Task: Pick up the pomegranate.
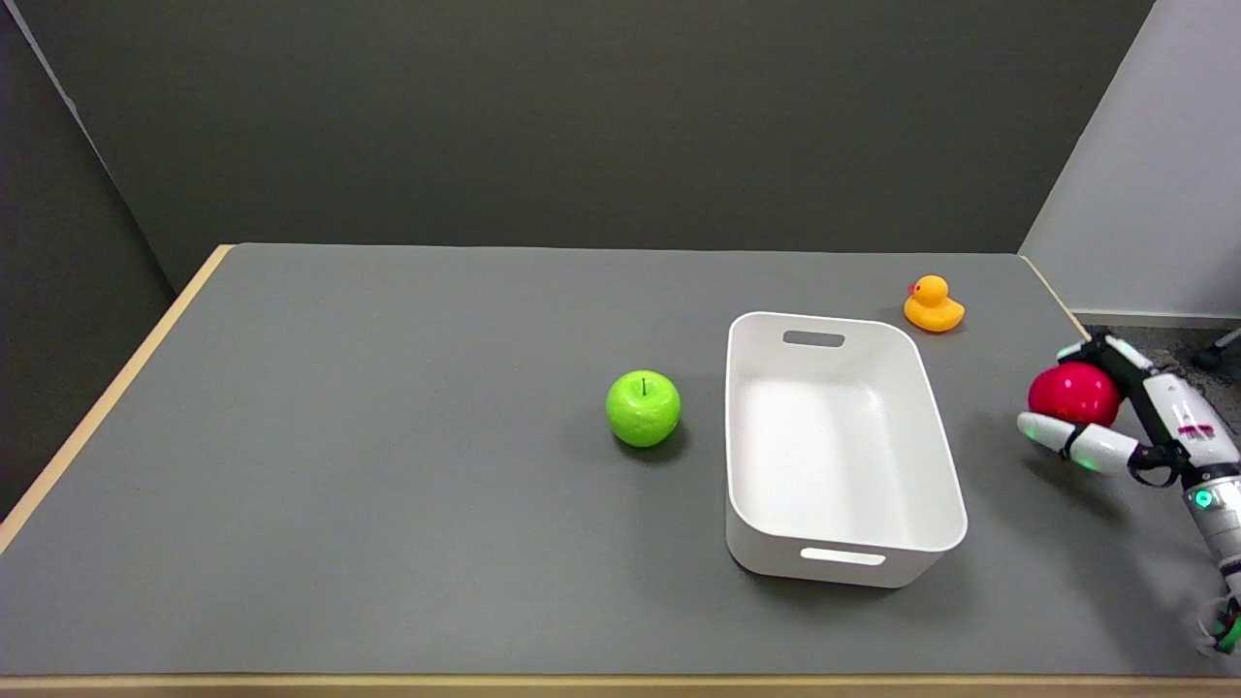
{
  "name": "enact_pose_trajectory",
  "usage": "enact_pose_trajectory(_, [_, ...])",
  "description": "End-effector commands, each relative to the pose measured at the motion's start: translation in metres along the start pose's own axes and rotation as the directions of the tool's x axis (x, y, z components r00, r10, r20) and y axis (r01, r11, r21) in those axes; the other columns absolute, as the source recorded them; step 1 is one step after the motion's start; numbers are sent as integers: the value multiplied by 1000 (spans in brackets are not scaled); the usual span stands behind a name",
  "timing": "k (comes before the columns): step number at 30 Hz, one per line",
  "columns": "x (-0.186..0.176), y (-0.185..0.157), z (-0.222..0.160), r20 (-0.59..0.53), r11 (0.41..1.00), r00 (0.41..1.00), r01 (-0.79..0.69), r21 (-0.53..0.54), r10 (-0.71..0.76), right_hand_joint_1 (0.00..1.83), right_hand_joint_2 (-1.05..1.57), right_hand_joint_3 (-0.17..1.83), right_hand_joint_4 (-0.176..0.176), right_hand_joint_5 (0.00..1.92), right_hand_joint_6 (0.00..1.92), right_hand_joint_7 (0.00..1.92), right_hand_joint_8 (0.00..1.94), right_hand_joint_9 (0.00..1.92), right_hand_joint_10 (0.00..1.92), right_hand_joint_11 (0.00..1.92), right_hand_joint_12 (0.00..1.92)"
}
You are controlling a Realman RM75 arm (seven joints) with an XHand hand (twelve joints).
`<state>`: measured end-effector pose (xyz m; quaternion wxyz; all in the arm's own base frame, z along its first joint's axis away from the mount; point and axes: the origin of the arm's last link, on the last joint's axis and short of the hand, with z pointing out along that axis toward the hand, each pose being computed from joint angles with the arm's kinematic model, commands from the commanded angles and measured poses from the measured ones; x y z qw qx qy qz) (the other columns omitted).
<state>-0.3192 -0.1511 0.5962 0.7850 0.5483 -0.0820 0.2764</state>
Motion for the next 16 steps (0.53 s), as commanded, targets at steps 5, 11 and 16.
enact_pose_trajectory(5, [71,-125,47,-283,837,958,112,536,53,1166,1172,187,-77,584,1537,846,1308,777,1309,575,1689])
enact_pose_trajectory(11, [50,-193,59,-212,683,969,69,727,128,1171,1163,199,-83,587,1527,852,1308,785,1338,574,1711])
enact_pose_trajectory(16, [14,-240,65,-80,595,979,-49,802,189,1176,1157,202,-93,590,1516,866,1300,773,1350,578,1740])
